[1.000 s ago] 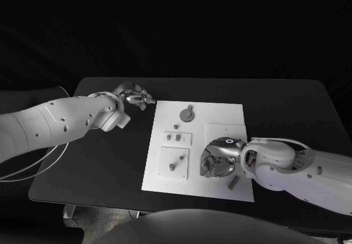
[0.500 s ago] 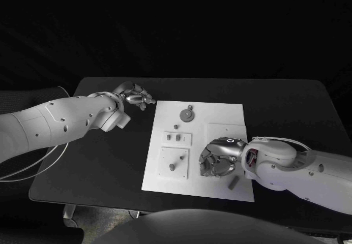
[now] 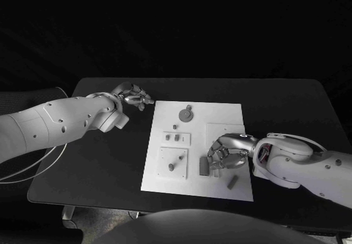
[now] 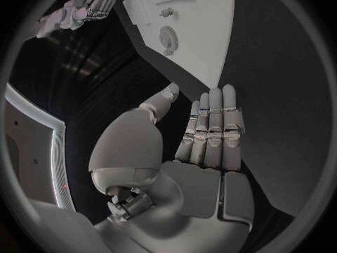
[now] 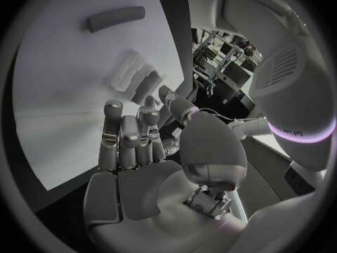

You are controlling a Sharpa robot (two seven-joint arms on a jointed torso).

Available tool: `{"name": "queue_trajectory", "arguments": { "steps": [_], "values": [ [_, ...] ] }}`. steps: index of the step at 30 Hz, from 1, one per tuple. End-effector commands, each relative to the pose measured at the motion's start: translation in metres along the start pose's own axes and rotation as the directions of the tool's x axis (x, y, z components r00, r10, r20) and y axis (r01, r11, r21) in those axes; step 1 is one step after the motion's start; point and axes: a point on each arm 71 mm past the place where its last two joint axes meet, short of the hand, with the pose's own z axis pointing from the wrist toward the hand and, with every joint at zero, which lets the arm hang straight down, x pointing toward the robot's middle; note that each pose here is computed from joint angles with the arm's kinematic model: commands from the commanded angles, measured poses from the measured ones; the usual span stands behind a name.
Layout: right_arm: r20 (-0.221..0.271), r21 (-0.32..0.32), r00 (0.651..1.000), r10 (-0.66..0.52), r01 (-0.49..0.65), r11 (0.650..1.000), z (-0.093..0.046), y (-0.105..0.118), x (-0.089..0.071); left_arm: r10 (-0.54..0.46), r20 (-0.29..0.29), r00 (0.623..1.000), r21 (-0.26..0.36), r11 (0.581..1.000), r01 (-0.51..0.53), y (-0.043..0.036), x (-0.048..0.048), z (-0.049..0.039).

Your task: Assemble the parts on the task board

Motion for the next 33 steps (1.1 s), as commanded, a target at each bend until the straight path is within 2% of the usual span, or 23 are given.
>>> {"name": "queue_trajectory", "arguments": {
  "steps": [1,3,5,6,8,10,12,13,15,25,31,33],
  "values": [
    [-0.020,0.097,0.984,0.179,-0.177,0.979,-0.008,-0.013,-0.006,0.001,-0.011,1.000,0.010,1.000,-0.001,-0.0019,0.0019,0.0002],
    [-0.062,0.176,0.976,0.211,-0.198,0.964,-0.013,-0.021,-0.009,0.001,-0.012,1.000,0.010,1.000,-0.001,-0.0020,0.0020,0.0001],
    [-0.131,0.263,0.960,0.247,-0.207,0.942,-0.020,-0.029,-0.006,0.001,-0.013,1.000,0.011,1.000,-0.001,-0.0022,0.0024,0.0001],
    [-0.145,0.278,0.956,0.254,-0.207,0.938,-0.021,-0.030,-0.005,0.001,-0.013,1.000,0.011,1.000,-0.001,-0.0023,0.0025,0.0002],
    [-0.199,0.349,0.942,0.269,-0.189,0.918,-0.027,-0.037,-0.002,0.001,-0.013,1.000,0.011,1.000,0.000,-0.0024,0.0027,0.0000],
    [-0.261,0.428,0.908,0.328,-0.195,0.882,-0.034,-0.044,0.005,0.001,-0.013,1.000,0.010,1.000,-0.001,-0.0023,0.0026,0.0000],
    [-0.318,0.497,0.858,0.404,-0.212,0.841,-0.041,-0.049,0.011,0.000,-0.013,1.000,0.009,1.000,0.000,-0.0022,0.0025,-0.0002],
    [-0.331,0.509,0.846,0.418,-0.213,0.834,-0.043,-0.050,0.013,0.001,-0.013,1.000,0.009,1.000,0.000,-0.0021,0.0025,-0.0002],
    [-0.338,0.530,0.835,0.434,-0.212,0.821,-0.047,-0.051,0.014,0.000,-0.014,1.000,0.009,1.000,0.000,-0.0025,0.0032,0.0000],
    [-0.361,0.589,0.827,0.431,-0.156,0.793,-0.058,-0.052,0.019,0.001,-0.018,1.000,0.012,1.000,0.000,-0.0039,0.0056,0.0006],
    [-0.373,0.583,0.843,0.388,-0.112,0.805,-0.057,-0.051,0.019,0.002,-0.019,1.000,0.011,1.000,-0.002,-0.0028,0.0062,0.0001],
    [-0.362,0.579,0.854,0.373,-0.108,0.808,-0.056,-0.050,0.018,0.003,-0.022,1.000,0.009,1.000,-0.003,-0.0022,0.0068,-0.0003]
  ]
}}
